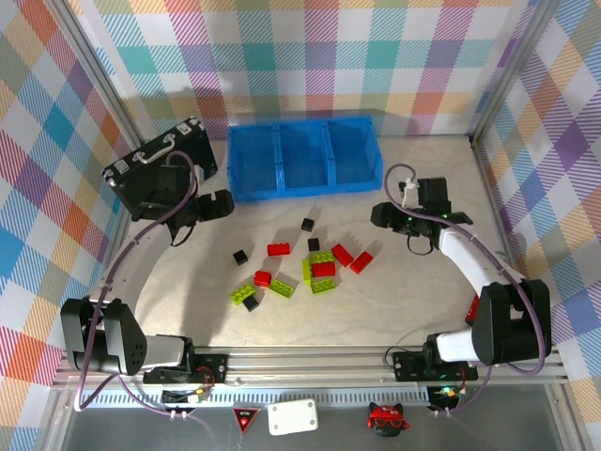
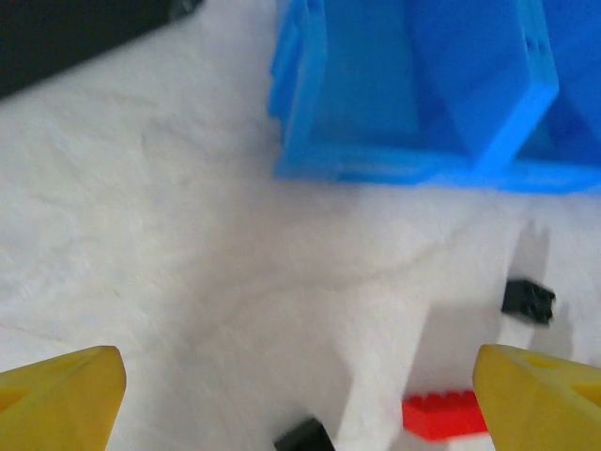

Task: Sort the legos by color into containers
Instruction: Pick up the lego from the center of the table.

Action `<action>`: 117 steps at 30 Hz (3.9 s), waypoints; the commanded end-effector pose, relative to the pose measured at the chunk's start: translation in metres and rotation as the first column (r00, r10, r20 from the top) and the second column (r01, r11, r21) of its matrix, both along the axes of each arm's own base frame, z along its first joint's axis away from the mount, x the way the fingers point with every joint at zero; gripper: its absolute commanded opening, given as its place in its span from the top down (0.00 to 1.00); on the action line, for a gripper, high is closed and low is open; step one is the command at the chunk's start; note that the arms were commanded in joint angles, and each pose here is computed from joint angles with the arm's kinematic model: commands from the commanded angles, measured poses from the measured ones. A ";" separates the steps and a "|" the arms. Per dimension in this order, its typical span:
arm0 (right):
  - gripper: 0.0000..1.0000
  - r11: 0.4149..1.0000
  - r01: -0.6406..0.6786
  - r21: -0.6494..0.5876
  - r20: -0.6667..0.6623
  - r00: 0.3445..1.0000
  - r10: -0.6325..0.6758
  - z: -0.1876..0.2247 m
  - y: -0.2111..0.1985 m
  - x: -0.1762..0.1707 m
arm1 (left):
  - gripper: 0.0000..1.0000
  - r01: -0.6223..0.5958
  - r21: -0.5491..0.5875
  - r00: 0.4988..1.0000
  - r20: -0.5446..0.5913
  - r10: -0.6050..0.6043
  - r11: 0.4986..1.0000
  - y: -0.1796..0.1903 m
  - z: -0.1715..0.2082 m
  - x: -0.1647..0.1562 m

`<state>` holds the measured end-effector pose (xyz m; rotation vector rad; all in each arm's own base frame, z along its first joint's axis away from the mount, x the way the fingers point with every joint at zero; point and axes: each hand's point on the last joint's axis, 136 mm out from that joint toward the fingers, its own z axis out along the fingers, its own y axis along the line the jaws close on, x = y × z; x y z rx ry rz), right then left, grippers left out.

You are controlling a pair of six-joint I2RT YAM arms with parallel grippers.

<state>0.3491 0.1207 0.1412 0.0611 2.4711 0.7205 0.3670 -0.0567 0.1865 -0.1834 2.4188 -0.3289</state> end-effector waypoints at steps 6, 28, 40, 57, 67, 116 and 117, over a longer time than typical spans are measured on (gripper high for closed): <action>0.45 0.997 -0.070 -0.008 -0.202 0.977 0.067 -0.008 0.035 -0.045 | 0.06 0.112 -0.029 0.991 -0.065 -0.114 0.993 -0.015 -0.021 -0.028; 0.41 0.852 0.459 -0.253 -0.412 0.746 -0.524 -0.042 0.005 -0.091 | 0.05 0.034 -0.034 0.996 -0.078 -0.037 0.999 -0.010 -0.025 -0.028; 0.40 0.827 0.488 -0.277 -0.438 0.702 -0.561 -0.056 0.002 -0.098 | 0.02 0.130 0.084 0.990 -0.072 -0.124 0.988 -0.047 -0.025 -0.042; 0.42 0.836 0.436 -0.335 -0.467 0.694 -0.549 -0.081 0.026 -0.092 | 0.00 0.179 0.029 0.982 -0.063 -0.176 0.984 -0.054 -0.022 -0.032; 0.45 0.834 0.428 -0.348 -0.478 0.685 -0.550 -0.086 0.036 -0.082 | 0.00 0.148 0.003 0.988 -0.030 -0.148 0.989 -0.044 -0.014 -0.029; 0.57 0.803 0.382 -0.457 -0.485 0.649 -0.585 -0.122 0.034 -0.078 | 0.00 0.157 -0.058 0.985 -0.066 -0.161 0.986 -0.054 -0.024 -0.027; 0.57 0.803 0.379 -0.460 -0.485 0.651 -0.584 -0.122 0.034 -0.078 | 0.00 0.158 -0.059 0.985 -0.065 -0.162 0.986 -0.054 -0.024 -0.028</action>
